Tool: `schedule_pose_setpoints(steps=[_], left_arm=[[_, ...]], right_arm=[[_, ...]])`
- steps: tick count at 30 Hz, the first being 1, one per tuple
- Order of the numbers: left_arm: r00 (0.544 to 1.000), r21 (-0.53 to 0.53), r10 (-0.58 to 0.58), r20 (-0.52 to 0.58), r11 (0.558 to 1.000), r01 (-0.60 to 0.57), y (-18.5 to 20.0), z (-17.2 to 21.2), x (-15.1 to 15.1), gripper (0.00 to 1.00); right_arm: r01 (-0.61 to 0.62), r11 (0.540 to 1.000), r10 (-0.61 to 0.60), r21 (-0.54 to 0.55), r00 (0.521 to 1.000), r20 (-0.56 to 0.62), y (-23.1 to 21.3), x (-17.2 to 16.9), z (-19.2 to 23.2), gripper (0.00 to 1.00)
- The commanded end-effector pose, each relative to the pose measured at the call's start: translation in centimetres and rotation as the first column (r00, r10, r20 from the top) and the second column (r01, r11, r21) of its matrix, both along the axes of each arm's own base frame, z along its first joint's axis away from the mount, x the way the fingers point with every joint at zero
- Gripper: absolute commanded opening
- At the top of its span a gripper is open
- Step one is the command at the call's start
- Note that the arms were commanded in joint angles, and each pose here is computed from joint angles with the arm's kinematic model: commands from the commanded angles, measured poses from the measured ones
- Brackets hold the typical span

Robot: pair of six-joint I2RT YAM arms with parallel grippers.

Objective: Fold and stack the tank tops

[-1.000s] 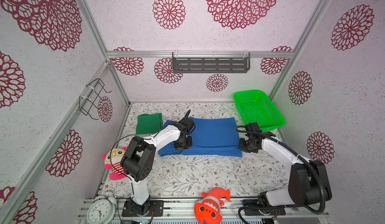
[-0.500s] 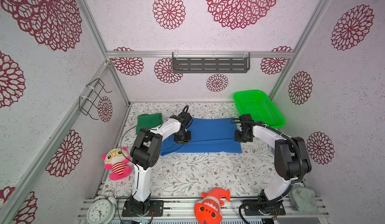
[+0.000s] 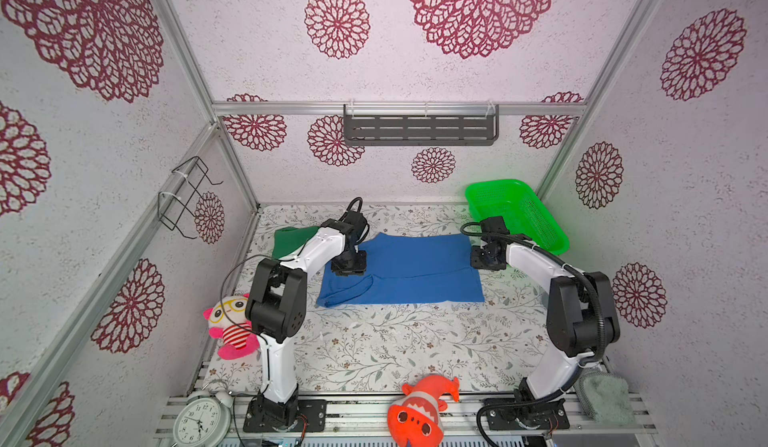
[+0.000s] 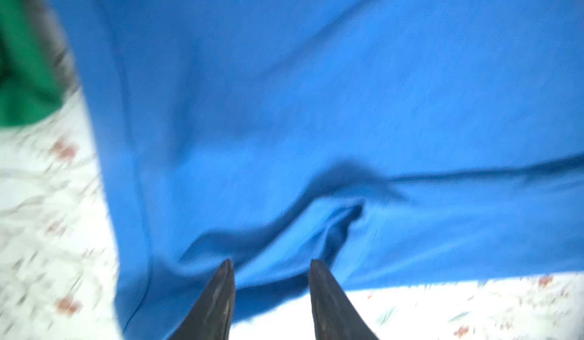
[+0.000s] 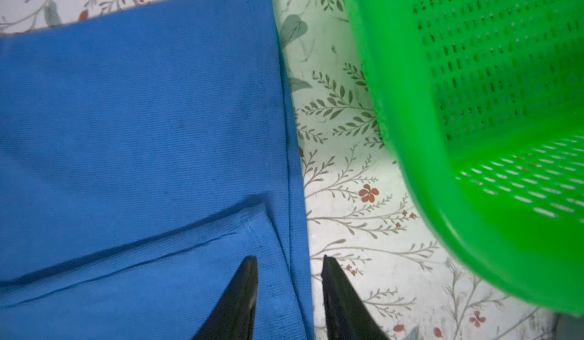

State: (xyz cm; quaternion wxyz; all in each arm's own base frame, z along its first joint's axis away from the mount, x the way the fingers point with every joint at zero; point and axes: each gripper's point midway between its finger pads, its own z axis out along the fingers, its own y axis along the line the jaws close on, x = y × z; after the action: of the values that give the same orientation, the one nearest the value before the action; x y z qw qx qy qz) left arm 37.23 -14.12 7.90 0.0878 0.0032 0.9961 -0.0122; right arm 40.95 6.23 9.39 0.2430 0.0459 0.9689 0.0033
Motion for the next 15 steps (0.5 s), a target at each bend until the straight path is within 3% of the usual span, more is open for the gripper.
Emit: schedule_pose_setpoints(steps=[1,7,15], left_arm=[[1.000,0.108,0.002,0.017,0.994,-0.003,3.6,1.9,-3.6,0.43],[0.997,0.255,0.062,0.041,0.964,-0.070,8.3,1.4,-7.3,0.43],[0.994,0.306,0.101,0.034,0.946,-0.106,9.4,-1.6,-5.3,0.39]], right_arm=[[-0.015,0.998,0.011,0.064,0.998,0.062,0.8,-1.7,3.0,0.37],[-0.036,0.989,0.034,0.142,0.999,0.019,2.8,-4.1,1.4,0.38],[-0.057,0.984,0.054,0.170,0.998,0.024,4.7,-4.7,1.0,0.38]])
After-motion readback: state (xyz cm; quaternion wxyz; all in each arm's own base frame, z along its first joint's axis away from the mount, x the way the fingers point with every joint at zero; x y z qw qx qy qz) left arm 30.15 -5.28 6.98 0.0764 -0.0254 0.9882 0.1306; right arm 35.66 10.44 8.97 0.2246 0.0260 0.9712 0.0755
